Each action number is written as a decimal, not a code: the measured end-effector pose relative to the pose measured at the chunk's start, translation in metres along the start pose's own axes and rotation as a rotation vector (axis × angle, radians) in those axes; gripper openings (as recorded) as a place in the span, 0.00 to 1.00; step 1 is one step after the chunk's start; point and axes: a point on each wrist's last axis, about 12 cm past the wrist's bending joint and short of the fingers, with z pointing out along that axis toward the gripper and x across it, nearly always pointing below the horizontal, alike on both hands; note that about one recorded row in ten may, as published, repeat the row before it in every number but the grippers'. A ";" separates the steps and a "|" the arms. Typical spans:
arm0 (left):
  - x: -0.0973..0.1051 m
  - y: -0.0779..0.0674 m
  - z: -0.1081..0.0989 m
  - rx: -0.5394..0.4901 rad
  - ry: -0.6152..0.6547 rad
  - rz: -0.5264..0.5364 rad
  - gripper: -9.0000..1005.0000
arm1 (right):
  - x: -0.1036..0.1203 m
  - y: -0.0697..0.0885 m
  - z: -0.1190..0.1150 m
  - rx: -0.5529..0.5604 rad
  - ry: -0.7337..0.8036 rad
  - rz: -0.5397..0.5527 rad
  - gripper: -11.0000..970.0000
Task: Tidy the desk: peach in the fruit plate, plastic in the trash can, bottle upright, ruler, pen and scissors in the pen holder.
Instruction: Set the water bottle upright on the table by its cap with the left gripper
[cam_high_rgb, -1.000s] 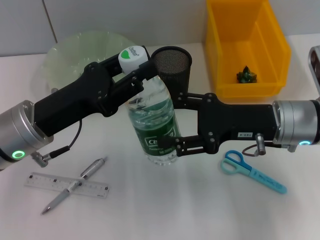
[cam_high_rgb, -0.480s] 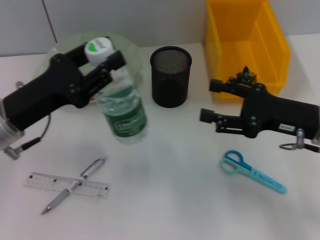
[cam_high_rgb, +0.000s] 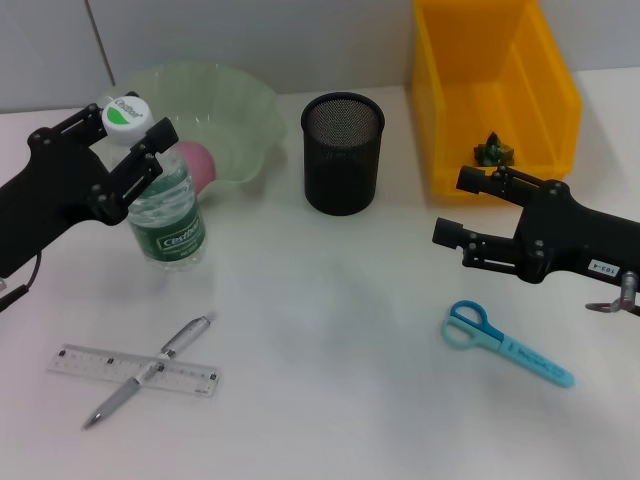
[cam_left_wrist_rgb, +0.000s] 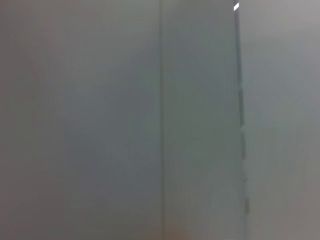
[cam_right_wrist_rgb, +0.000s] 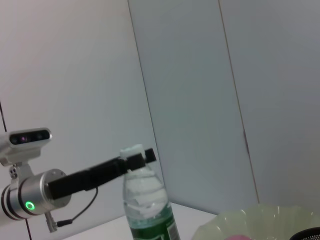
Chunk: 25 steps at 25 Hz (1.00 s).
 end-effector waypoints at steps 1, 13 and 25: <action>0.000 0.000 0.000 0.000 0.000 0.000 0.45 | 0.000 0.000 0.000 0.000 0.000 0.000 0.87; 0.016 0.004 0.003 -0.079 0.082 0.052 0.46 | 0.000 -0.004 0.006 0.012 0.025 -0.003 0.87; 0.021 0.008 0.007 -0.105 0.132 0.055 0.46 | 0.003 -0.006 0.009 0.020 0.042 0.004 0.87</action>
